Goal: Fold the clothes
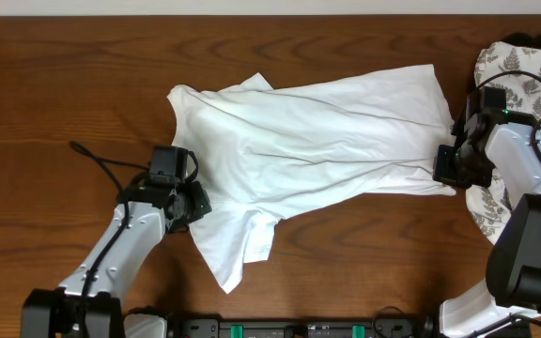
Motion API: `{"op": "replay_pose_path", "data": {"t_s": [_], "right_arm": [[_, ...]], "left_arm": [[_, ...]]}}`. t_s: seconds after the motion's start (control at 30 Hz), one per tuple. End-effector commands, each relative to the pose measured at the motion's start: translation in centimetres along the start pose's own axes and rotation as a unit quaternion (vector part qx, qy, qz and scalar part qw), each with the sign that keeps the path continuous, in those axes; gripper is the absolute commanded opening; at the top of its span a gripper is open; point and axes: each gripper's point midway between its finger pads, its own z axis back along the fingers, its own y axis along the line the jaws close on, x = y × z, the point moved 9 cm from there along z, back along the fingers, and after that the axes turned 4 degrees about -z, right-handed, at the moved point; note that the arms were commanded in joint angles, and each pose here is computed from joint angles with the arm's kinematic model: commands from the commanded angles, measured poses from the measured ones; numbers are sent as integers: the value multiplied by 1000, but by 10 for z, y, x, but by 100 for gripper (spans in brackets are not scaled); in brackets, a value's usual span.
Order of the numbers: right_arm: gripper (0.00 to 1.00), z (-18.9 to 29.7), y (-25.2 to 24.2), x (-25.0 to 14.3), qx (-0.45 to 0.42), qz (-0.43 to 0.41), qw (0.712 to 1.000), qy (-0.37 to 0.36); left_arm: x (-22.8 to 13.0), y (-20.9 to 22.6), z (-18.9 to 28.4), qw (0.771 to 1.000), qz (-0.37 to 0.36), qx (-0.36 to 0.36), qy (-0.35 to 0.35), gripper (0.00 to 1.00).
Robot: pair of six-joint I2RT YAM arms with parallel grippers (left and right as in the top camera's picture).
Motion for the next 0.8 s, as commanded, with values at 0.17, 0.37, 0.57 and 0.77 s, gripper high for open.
{"op": "replay_pose_path", "data": {"t_s": [0.17, 0.37, 0.57, 0.77], "right_arm": [[1, 2, 1, -1, -1, -8, 1000, -6], [1, 2, 1, -1, -1, -8, 1000, -6], [1, 2, 1, 0, 0, -8, 1000, -8], [20, 2, 1, 0, 0, -8, 1000, -10]], "left_arm": [[-2, 5, -15, 1000, -8, 21, 17, 6], [-2, 6, -28, 999, -10, 28, 30, 6], [-2, 16, -36, 996, -11, 82, 29, 6], [0, 22, -37, 993, -13, 113, 20, 6]]}}
